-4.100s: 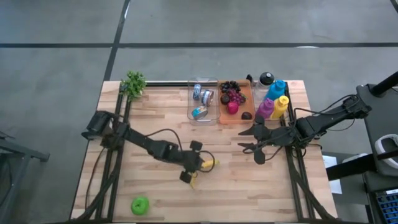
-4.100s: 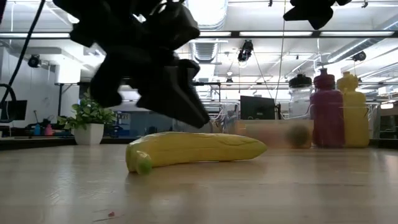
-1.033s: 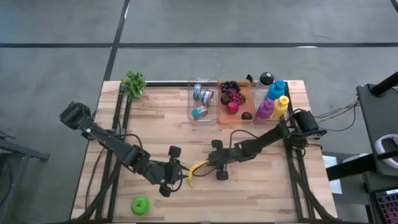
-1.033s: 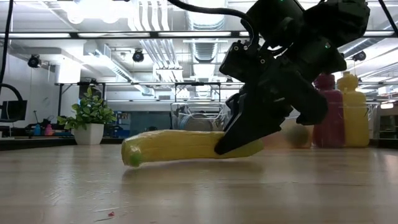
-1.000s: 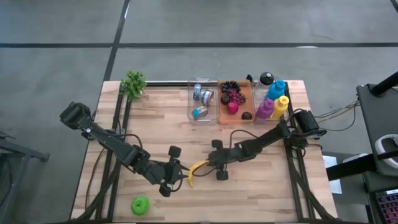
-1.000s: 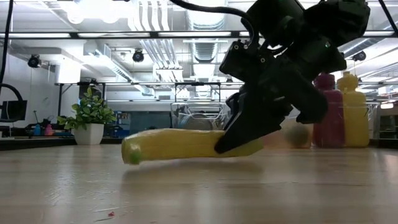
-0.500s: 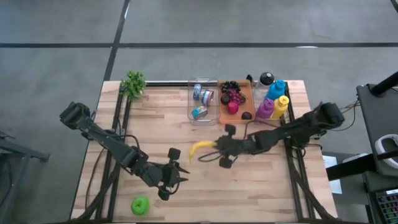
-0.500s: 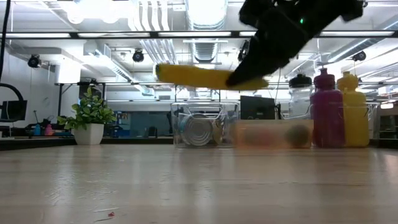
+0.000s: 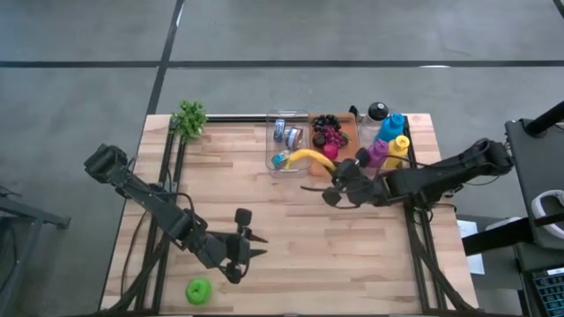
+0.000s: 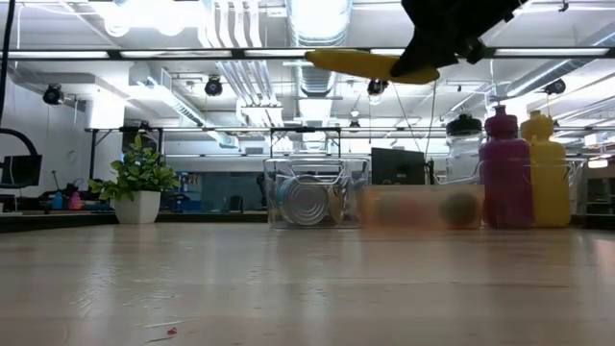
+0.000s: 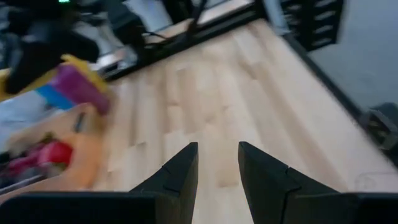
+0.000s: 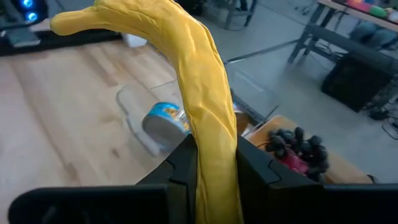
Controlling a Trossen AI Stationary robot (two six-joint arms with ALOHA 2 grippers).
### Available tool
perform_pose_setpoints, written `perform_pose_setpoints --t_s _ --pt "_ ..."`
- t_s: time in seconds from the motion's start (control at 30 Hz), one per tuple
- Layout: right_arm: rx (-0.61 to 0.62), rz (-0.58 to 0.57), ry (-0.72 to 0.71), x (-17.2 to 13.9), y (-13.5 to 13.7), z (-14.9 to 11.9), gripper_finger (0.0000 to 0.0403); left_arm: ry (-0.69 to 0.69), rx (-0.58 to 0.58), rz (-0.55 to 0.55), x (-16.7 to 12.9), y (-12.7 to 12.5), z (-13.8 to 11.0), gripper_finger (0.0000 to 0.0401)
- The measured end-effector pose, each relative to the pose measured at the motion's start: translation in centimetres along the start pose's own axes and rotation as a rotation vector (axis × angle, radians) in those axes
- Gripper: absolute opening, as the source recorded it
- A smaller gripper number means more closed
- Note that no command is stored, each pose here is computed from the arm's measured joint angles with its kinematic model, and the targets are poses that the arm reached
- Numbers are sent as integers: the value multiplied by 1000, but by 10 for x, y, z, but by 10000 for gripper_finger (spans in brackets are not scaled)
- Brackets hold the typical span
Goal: Pick & Place Food Item
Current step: Put the yellow banana into the orange bin
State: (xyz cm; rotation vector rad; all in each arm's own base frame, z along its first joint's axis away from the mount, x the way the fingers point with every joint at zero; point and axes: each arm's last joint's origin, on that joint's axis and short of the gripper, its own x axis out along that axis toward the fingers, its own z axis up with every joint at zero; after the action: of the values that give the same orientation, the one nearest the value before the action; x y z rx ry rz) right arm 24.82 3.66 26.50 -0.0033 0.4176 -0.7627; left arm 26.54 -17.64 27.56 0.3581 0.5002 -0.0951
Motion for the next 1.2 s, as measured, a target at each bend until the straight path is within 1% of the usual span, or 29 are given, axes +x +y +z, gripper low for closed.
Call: perform_pose_setpoints --t_s 0.13,0.23,0.37,0.5,0.83,1.0,1.2 --pt "27 -26 -10 1 -8 5 63 0 -47 106 0 3 0 118" --pt "44 -47 -8 4 -14 7 63 -5 -97 140 0 4 0 118" --pt "123 -65 12 11 -23 8 64 -7 -120 140 0 4 0 118" --pt "182 -79 63 20 -34 7 65 -14 -175 147 0 4 1 118" --pt "311 -251 156 37 -69 1 65 -15 -187 147 0 4 1 118" --pt "424 -365 188 46 -88 -3 66 -15 -186 147 0 4 1 118" --pt "489 -416 204 61 -95 -6 66 -15 -181 147 0 4 1 118"
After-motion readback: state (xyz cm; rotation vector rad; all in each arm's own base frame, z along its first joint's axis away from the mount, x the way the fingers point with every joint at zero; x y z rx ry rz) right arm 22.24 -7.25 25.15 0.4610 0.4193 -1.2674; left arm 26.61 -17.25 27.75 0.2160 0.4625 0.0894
